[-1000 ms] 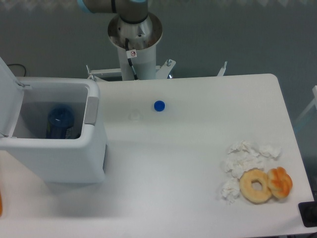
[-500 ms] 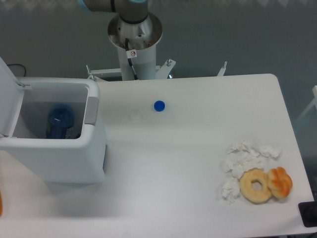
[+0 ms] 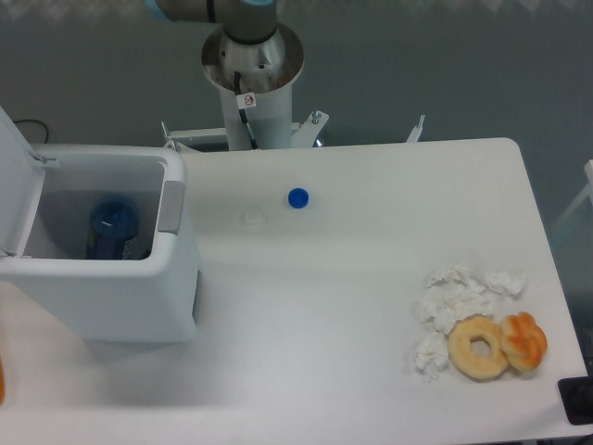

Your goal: Close the trash can

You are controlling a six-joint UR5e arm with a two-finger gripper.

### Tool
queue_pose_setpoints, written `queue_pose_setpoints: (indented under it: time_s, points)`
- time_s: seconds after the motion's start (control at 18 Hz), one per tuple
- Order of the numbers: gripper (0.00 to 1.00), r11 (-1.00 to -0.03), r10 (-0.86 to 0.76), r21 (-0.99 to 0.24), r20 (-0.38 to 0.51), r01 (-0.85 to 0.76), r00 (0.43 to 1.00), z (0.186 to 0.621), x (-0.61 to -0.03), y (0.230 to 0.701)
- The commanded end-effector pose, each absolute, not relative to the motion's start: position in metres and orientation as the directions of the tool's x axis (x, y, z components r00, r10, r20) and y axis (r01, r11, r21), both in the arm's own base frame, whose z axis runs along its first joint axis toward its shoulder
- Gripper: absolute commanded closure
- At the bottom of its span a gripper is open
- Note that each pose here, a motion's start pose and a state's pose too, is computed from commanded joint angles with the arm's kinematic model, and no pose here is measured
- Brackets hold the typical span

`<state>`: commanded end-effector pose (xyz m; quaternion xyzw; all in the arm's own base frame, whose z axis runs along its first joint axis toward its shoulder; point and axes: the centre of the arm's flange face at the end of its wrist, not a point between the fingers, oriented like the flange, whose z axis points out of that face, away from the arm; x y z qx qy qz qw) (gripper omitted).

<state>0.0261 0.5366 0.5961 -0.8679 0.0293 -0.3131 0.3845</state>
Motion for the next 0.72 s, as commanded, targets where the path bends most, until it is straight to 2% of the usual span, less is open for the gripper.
queue_pose_setpoints:
  time_s: [0.33, 0.72]
  points:
    - [0.00, -0.700, -0.288, -0.688, 0.514, 0.189, 0.808, 0.597, 0.024, 0.539]
    - [0.00, -0.701, -0.238, -0.696, 0.431, 0.153, 0.871, 0.587, 0.011, 0.542]
